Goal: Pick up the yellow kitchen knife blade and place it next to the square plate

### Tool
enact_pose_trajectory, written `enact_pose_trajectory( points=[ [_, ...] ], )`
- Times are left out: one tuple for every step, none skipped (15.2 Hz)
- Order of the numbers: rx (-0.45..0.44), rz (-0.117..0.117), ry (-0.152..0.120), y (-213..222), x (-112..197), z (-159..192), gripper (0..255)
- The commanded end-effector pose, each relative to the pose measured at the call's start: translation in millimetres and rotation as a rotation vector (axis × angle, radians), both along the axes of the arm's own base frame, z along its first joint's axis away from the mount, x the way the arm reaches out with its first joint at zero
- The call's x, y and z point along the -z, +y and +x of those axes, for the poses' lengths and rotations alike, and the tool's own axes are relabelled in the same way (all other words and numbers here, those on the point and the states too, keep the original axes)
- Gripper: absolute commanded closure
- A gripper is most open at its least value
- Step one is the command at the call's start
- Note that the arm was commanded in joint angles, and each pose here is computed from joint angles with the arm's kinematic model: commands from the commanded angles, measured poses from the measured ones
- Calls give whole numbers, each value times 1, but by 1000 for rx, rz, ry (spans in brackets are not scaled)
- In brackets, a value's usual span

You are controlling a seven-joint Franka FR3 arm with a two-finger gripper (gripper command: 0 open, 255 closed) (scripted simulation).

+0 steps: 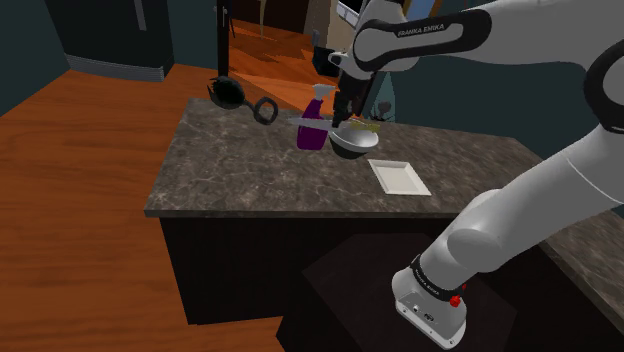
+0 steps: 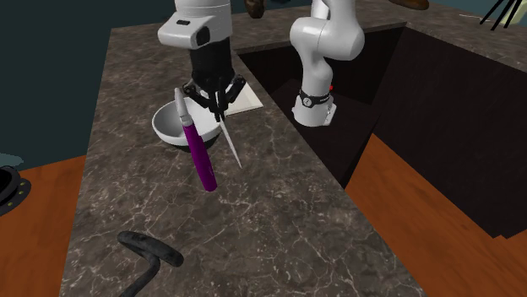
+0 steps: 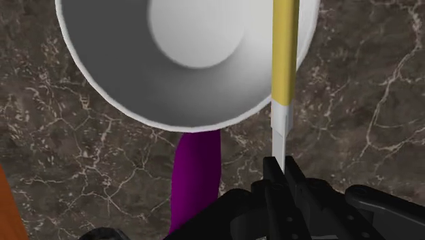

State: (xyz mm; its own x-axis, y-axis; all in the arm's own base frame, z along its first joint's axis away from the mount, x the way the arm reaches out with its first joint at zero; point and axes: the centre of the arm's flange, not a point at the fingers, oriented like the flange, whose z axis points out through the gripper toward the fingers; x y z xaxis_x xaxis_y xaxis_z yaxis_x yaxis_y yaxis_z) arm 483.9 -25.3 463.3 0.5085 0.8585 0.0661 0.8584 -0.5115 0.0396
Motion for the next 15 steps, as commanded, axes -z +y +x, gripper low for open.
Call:
enact_pose_trajectory(
  points=[
    [-1, 1, 0, -24, -3, -11, 255],
    [-1, 1, 0, -36, -3, -17, 255],
    [-1, 1, 0, -48, -3, -23, 255],
    [-1, 1, 0, -59, -3, -29, 255],
    [-1, 1, 0, -71, -3, -35, 255],
    [-1, 1, 0, -83, -3, -41, 255],
    [-1, 1, 0, -94, -3, -47, 255],
    [-1, 1, 0, -106, -3, -53, 255],
    [-1, 1, 0, -118, -3, -59, 255],
    [-1, 1, 0, -130, -3, -66, 255],
    [-1, 1, 0, -141, -3, -72, 255],
    [-1, 1, 0, -153, -3, -78, 255],
    [-1, 1, 0, -165, -3, -84, 255],
    [-1, 1, 0, -176, -3, -90, 255],
    [-1, 1, 0, -188, -3, -96, 255]
  ],
)
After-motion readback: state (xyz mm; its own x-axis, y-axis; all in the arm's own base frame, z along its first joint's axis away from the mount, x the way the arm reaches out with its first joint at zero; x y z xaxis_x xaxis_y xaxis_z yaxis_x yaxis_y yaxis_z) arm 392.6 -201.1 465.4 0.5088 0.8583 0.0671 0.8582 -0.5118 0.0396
